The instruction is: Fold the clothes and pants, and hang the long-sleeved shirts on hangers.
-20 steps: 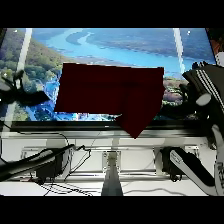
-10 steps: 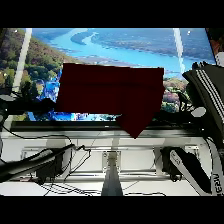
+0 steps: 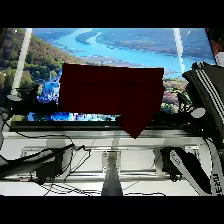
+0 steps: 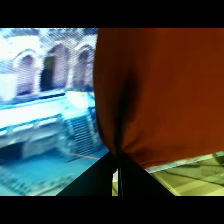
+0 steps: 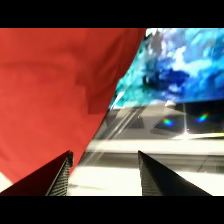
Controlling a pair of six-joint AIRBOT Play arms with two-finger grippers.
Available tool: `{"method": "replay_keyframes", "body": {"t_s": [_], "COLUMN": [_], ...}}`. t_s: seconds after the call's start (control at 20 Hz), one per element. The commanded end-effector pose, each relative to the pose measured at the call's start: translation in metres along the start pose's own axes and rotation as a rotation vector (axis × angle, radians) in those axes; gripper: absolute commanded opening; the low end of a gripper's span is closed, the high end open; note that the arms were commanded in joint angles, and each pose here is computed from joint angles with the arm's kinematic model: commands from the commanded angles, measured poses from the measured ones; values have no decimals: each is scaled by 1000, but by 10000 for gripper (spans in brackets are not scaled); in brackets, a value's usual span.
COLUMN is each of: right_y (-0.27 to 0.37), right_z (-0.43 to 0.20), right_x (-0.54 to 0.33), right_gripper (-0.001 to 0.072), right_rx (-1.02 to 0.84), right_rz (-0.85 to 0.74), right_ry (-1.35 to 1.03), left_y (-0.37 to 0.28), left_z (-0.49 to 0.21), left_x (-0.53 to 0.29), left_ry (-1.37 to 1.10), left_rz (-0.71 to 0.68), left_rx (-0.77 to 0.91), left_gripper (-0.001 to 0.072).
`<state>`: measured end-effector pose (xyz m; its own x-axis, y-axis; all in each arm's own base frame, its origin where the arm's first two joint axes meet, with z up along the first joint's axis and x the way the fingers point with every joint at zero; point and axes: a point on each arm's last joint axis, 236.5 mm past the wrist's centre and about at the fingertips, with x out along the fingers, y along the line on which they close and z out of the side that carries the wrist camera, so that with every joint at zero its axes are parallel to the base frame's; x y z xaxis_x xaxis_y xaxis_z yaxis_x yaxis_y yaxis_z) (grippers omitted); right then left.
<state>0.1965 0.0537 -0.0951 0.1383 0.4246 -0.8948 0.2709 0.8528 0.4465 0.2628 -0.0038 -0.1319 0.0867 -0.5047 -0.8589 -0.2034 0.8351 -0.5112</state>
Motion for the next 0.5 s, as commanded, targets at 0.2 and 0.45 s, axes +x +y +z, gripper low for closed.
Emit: {"method": "replay_keyframes", "body": {"t_s": [0.2,0.45], "right_y": [2,13], "right_z": [-18,-20], "right_x": [17,47], "right_gripper": [445,443], "right_rx": [77,169], "right_rz": [47,124], "right_ry": [28,38], "left_y": [4,3], "left_z": [16,17], "left_x": [-1,-1], "left_ry": [-43,-46], "left_rz": [26,21], "left_rx": [17,14], "left_gripper": [17,17]}}
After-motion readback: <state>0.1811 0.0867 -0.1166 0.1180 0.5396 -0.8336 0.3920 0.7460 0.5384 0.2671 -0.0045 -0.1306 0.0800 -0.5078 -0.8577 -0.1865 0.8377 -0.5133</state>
